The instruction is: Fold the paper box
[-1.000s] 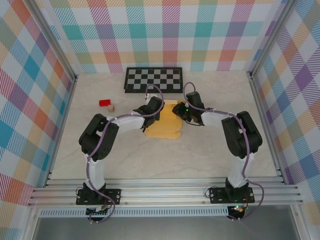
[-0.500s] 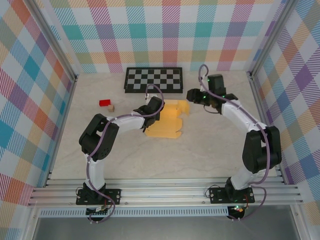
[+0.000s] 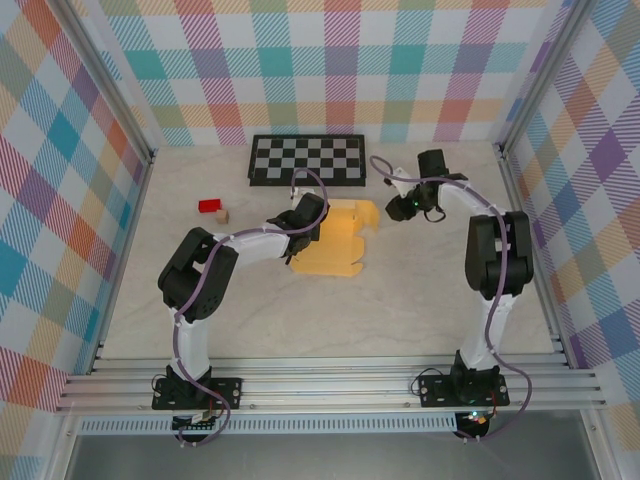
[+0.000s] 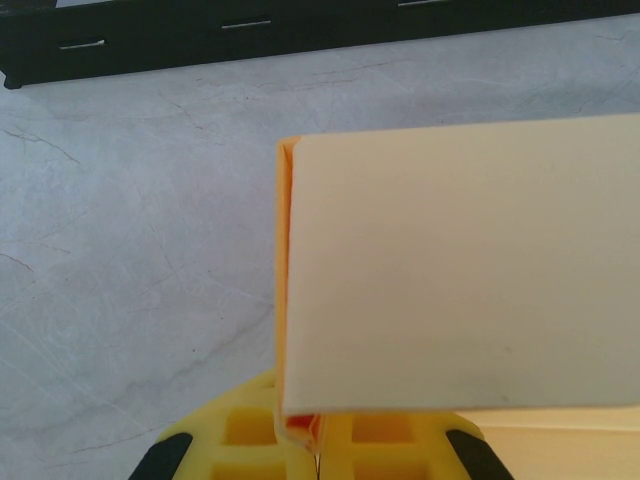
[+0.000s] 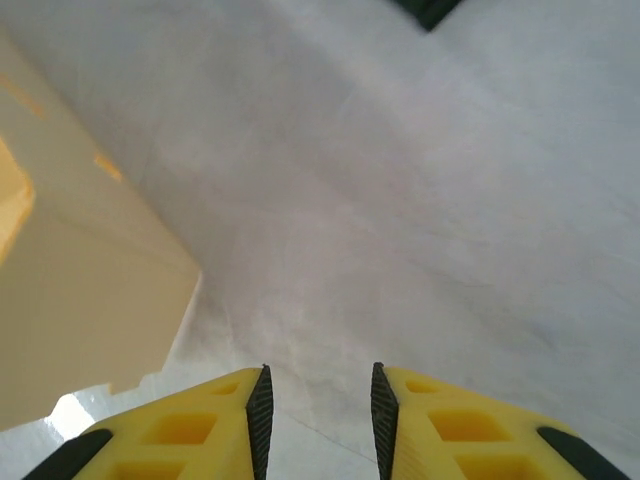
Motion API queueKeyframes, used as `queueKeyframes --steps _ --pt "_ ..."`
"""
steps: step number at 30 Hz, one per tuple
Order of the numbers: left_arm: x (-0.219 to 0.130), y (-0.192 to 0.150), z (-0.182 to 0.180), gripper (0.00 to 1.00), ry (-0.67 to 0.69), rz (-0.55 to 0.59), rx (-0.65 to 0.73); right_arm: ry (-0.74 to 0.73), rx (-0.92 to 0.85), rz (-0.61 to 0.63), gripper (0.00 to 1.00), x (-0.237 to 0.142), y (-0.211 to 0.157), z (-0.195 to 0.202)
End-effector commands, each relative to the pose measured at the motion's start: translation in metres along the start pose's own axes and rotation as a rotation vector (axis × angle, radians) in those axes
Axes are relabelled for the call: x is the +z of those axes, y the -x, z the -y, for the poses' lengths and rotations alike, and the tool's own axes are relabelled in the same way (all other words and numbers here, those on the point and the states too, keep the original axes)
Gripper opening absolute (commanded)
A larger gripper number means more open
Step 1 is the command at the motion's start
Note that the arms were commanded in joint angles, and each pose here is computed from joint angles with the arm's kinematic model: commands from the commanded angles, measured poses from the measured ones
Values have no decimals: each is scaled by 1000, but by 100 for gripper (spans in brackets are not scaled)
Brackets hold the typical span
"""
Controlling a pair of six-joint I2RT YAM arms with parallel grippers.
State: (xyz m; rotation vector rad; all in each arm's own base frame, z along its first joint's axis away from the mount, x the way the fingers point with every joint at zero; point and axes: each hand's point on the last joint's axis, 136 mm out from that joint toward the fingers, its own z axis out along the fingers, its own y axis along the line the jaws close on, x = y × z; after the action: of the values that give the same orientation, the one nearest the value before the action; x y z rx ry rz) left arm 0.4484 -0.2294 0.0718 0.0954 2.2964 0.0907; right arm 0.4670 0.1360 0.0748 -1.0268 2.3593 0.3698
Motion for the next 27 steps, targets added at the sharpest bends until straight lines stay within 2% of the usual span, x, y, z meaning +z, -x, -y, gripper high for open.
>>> queueKeyframes --steps 1,6,15,24,27 --pt "8 -47 5 0 -5 -147 103 134 -191 45 35 -3 15 -28" --pt "9 -47 6 0 -7 -151 105 209 -262 75 36 8 26 -55" --pt "9 -48 6 0 -4 -155 109 264 -319 102 35 23 42 -80" --pt "9 -48 9 0 -14 -157 116 279 -273 192 34 18 64 -95" --pt "9 -47 9 0 -10 -155 117 245 -246 183 33 22 68 -95"
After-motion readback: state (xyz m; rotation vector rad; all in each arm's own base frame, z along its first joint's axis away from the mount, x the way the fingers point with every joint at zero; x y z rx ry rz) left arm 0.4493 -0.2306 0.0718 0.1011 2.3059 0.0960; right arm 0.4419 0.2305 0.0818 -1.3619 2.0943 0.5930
